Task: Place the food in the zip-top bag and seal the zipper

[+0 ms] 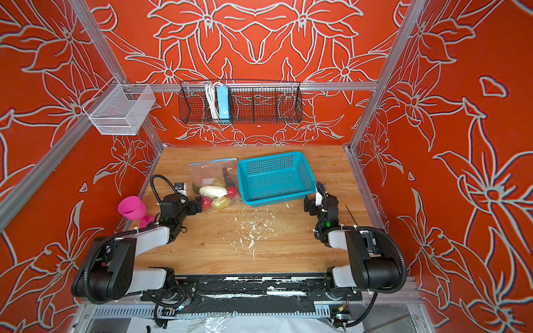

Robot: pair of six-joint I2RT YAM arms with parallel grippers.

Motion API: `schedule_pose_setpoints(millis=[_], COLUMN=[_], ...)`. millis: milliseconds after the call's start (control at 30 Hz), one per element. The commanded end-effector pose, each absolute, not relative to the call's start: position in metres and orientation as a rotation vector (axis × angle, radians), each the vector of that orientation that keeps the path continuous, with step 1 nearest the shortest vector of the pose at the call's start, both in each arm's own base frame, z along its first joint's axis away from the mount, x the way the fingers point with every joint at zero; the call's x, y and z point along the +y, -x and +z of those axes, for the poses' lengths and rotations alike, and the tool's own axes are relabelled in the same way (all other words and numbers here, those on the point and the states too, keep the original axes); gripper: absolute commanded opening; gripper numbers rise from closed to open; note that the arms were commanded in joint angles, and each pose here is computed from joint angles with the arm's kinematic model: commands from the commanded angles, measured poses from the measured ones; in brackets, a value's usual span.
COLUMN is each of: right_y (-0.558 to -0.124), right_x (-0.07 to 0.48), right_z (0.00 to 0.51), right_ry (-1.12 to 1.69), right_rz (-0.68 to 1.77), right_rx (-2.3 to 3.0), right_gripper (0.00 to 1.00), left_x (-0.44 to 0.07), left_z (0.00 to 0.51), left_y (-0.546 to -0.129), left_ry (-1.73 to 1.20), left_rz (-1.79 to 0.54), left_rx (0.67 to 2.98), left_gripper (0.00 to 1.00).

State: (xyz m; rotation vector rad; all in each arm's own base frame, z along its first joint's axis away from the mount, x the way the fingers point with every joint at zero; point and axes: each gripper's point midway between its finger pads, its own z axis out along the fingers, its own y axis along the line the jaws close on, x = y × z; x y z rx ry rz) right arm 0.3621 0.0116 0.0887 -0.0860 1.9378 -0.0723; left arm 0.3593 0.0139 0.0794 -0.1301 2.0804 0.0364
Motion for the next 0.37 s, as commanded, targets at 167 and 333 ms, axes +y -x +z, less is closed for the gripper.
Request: schedule_pose_setpoints(millis=[167,333], right_y=[-0.3684,-0.3683], right_x=[0.015,0.015], right_z=[0.0958,0.0956], right_ry=[0.105,0.103], right_rz=[-0.064,-0.063], right_rx=[1.92,1.921], right_gripper=[0.98,0.98], left_x=[0.0108,0.0107], left_z=[0.0849,0.0848], left_y=[-0.3664,-0.3657], left_ry=[0.101,0.101], left_rz=[0.022,0.022], left_rx=[2.072,2.072], left_gripper=[0.97,0.97])
